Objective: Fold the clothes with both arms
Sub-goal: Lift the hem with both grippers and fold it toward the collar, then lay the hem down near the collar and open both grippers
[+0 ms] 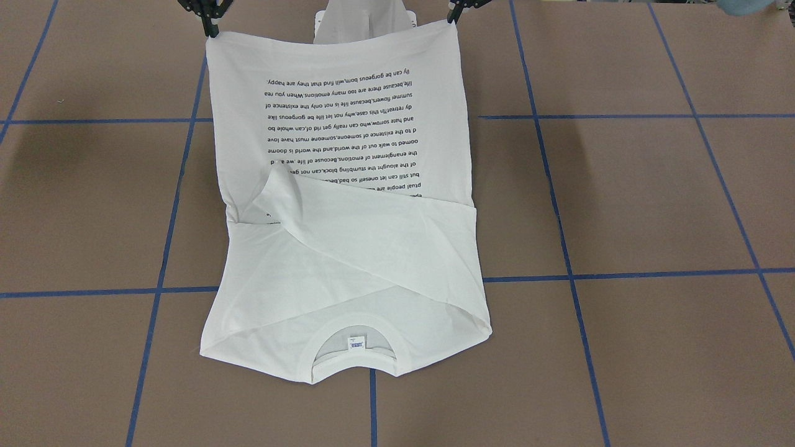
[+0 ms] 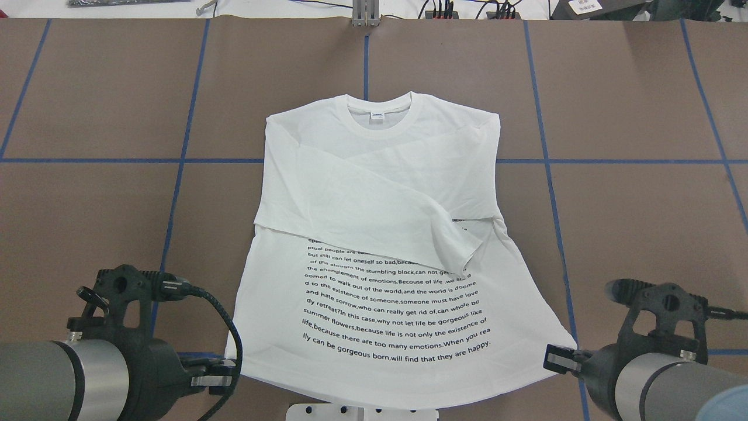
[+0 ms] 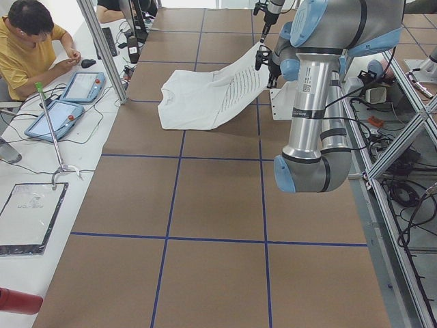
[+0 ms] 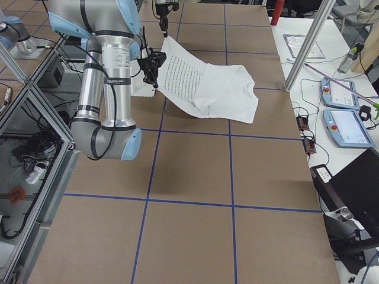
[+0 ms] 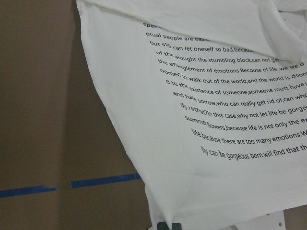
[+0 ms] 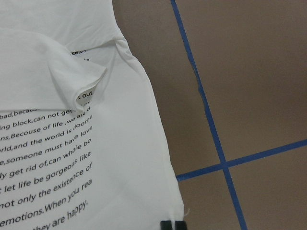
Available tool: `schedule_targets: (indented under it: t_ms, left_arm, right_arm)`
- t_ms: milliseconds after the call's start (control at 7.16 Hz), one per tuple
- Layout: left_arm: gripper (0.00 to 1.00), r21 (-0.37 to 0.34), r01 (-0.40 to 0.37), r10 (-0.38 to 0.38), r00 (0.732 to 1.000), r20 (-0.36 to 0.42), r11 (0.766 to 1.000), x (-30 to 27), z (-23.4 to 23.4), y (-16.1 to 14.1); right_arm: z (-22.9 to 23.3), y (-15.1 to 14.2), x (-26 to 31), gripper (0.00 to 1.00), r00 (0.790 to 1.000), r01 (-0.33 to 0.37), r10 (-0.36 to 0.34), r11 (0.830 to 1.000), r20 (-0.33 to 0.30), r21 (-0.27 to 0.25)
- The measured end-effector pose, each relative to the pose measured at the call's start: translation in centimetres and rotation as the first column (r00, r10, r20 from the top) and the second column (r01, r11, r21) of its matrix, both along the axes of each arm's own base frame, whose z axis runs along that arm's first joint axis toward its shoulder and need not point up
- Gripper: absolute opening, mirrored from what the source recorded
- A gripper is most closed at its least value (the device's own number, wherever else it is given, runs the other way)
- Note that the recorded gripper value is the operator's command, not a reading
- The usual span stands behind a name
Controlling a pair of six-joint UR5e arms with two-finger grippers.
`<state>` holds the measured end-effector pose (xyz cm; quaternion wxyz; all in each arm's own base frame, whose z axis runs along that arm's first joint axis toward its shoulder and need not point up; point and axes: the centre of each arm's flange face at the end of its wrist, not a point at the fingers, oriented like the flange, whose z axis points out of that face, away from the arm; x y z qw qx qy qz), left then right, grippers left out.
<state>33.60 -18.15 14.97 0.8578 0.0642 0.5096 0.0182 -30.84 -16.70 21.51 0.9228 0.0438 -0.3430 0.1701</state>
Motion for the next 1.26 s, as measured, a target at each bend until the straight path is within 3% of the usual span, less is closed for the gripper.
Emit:
schedule_targets:
  t_ms: [279, 419, 837, 1256]
  left_arm:
    - [0.0, 0.066, 0.013, -0.016, 0.999, 0.037, 0.998, -0.1, -1.6, -3.1]
    - [0.0, 0.107, 0.043, -0.051, 0.996, 0.073, 0.993, 0.2, -1.4, -5.8]
    - [0.0, 0.185, 0.161, -0.195, 0.964, 0.18, 0.969, 1.1, -1.0, -16.1]
    - [0.0, 0.236, 0.227, -0.279, 0.935, 0.217, 0.945, 4.4, 1.4, -26.2]
  right_arm:
    - [-2.5, -4.2, 0.2, 0.0, 1.0, -0.013, 0.014, 0.999, -0.017, 0.041]
    - [-3.3, -7.7, 0.5, 0.0, 0.999, -0.028, 0.03, 0.997, -0.036, 0.067]
    - [-4.0, -20.4, 0.8, 0.0, 0.99, -0.093, 0.103, 0.991, -0.101, 0.101]
    - [-0.9, -30.2, -1.5, 0.0, 0.981, -0.136, 0.152, 0.982, -0.119, 0.134]
